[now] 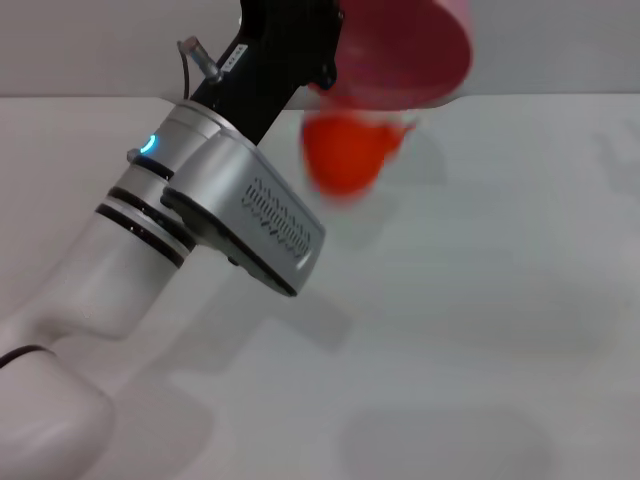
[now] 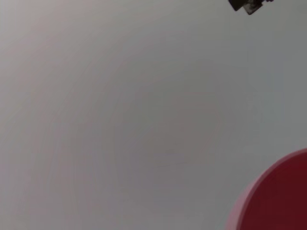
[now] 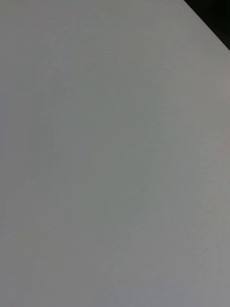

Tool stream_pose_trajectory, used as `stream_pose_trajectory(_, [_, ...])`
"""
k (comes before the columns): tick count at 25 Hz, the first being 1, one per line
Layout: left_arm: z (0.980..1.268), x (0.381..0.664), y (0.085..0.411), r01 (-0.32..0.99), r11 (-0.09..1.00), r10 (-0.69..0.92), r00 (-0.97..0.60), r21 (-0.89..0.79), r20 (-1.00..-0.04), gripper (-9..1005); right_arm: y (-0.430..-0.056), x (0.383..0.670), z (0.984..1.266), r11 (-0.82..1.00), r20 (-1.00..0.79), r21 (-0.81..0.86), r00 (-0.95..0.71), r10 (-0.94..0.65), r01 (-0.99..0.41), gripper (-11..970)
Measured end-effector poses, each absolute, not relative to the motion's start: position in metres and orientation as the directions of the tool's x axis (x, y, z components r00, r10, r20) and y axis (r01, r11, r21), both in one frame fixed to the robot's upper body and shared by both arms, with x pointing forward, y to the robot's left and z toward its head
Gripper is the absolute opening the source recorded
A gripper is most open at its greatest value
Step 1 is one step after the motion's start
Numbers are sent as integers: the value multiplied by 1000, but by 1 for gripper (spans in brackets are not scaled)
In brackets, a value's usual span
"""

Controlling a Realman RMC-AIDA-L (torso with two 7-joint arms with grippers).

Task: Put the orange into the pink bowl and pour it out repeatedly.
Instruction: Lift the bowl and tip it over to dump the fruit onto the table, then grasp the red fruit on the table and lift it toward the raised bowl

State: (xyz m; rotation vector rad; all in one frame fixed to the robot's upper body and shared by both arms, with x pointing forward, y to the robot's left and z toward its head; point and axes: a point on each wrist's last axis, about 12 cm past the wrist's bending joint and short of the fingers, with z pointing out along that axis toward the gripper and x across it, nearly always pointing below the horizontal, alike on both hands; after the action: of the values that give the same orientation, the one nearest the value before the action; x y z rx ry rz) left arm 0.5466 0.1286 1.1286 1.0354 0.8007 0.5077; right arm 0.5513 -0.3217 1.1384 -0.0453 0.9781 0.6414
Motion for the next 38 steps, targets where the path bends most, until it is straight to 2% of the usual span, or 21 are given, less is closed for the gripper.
stream_pose_trajectory(8, [1126,545,130,1,439,710,612,898,-348,42,-319,551,1138,805,-781,252,379,497,-537,602])
stream_pose_trajectory(12, [1128,549,132,45,498,680,600,866,-422,42,-319,551,1137,803,-782,252,375,498,-540,601])
stream_pose_trajectory(13, [1129,555,133,109,562,636,577,820,-512,42,-319,550,1137,803,-782,253,375,498,-539,601])
stream_pose_trajectory(15, [1131,565,134,199,620,585,527,759,-616,42,-319,550,1137,804,-783,254,375,497,-538,601])
stream_pose_trajectory(17, [1131,565,134,199,620,585,527,759,-616,42,-320,549,1135,805,-784,256,373,497,-534,601])
stream_pose_trajectory(18, [1132,571,135,241,641,566,493,729,-661,42,-321,548,1135,806,-784,257,372,496,-533,601])
stream_pose_trajectory(19, [1133,588,134,348,677,527,385,648,-758,42,-321,547,1134,807,-785,258,372,495,-531,601])
stream_pose_trajectory(23, [1133,596,132,397,685,519,323,611,-792,42,-324,546,1132,811,-787,264,370,494,-522,601])
stream_pose_trajectory(24, [1137,614,128,482,700,514,172,527,-841,42,-324,546,1132,811,-787,265,369,494,-521,601])
stream_pose_trajectory(28, [1139,618,128,497,703,516,137,509,-846,42,-325,546,1131,815,-793,262,365,487,-517,601])
stream_pose_trajectory(29, [1142,624,127,523,706,525,68,478,-849,42,-324,546,1130,815,-796,262,362,486,-517,601])
stream_pose_trajectory(30, [1156,640,127,580,721,529,-106,380,-842,42,-324,546,1130,815,-797,261,361,485,-518,601])
stream_pose_trajectory(33, [1167,648,130,609,719,542,-191,334,-819,42,-324,546,1128,814,-803,262,351,482,-519,601])
stream_pose_trajectory(34, [1177,657,136,645,706,575,-281,292,-768,42,-323,546,1128,813,-806,261,346,480,-521,601])
stream_pose_trajectory(37, [1184,666,145,668,702,592,-356,246,-723,42,-318,548,1126,806,-826,247,319,465,-538,601])
stream_pose_trajectory(38, [1190,672,157,682,705,591,-415,193,-692,42,-317,549,1126,804,-832,241,311,459,-543,601])
